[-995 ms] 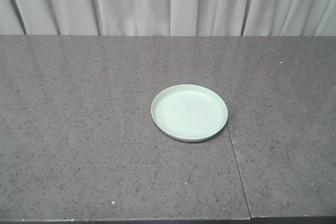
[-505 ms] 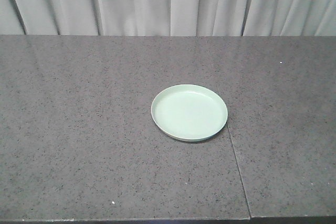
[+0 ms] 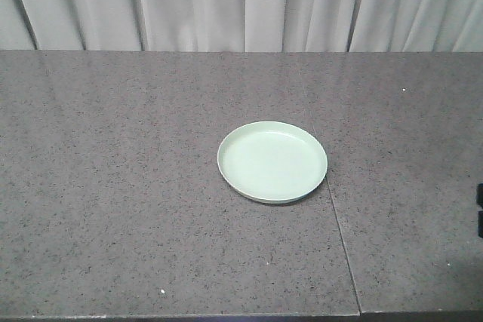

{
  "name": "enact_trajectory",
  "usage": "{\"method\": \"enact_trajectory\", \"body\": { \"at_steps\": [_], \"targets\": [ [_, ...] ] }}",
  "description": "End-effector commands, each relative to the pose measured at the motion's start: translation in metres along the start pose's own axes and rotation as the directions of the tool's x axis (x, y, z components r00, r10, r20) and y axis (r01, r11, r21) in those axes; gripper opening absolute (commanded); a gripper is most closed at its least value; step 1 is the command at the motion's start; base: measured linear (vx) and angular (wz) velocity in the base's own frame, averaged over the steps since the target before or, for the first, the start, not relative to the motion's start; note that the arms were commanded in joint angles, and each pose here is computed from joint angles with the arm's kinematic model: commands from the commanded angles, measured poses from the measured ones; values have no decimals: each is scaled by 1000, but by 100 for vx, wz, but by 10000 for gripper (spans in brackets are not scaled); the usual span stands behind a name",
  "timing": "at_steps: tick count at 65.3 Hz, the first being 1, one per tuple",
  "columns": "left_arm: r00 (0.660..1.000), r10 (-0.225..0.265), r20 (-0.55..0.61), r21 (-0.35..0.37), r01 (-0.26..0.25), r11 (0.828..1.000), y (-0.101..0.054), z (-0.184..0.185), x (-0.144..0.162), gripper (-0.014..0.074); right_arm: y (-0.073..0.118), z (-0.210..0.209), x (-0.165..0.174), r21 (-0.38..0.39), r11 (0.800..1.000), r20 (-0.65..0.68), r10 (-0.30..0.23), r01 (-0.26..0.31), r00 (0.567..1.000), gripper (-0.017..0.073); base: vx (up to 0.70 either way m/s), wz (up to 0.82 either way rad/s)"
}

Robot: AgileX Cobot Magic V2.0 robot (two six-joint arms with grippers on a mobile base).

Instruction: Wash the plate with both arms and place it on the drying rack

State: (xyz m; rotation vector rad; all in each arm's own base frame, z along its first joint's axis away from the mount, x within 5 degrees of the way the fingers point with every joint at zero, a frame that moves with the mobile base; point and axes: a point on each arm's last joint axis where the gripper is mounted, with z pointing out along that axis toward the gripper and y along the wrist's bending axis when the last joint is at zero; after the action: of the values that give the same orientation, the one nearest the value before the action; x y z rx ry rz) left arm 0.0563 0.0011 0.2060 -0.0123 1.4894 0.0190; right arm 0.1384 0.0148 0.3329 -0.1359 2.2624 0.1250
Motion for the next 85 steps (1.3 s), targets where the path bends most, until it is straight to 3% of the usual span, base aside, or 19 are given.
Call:
{"method": "enact_trajectory", "body": {
  "at_steps": [1, 7, 15, 22, 34, 59, 85],
  "targets": [
    [993, -14, 115, 8, 13, 1000, 0, -2, -17, -6, 2, 10, -20, -41, 999, 3, -29, 29, 1000, 449, 0, 0],
    [993, -14, 115, 8, 13, 1000, 0, -2, -17, -6, 1, 23, -27, -63, 997, -52, -49, 46, 997, 502, 0, 0],
    [993, -14, 115, 8, 13, 1000, 0, -2, -17, -6, 5, 40, -40, -103, 992, -119, -89, 77, 989, 508, 0, 0],
    [993, -14, 115, 8, 13, 1000, 0, -2, -17, -6, 13, 56, -52, -128, 982, -156, -160, 141, 975, 502, 0, 0],
    [993, -14, 115, 8, 13, 1000, 0, -2, -17, -6, 32, 90, -72, -188, 966, -210, -218, 179, 953, 500, 0, 0],
    [993, -14, 115, 8, 13, 1000, 0, -2, -17, -6, 40, 164, -111, -190, 978, -318, -148, 90, 937, 391, 0, 0],
    [993, -14, 115, 8, 13, 1000, 0, -2, -17, -6, 43, 217, -131, -178, 983, -340, -107, 48, 934, 382, 0, 0]
  ]
}}
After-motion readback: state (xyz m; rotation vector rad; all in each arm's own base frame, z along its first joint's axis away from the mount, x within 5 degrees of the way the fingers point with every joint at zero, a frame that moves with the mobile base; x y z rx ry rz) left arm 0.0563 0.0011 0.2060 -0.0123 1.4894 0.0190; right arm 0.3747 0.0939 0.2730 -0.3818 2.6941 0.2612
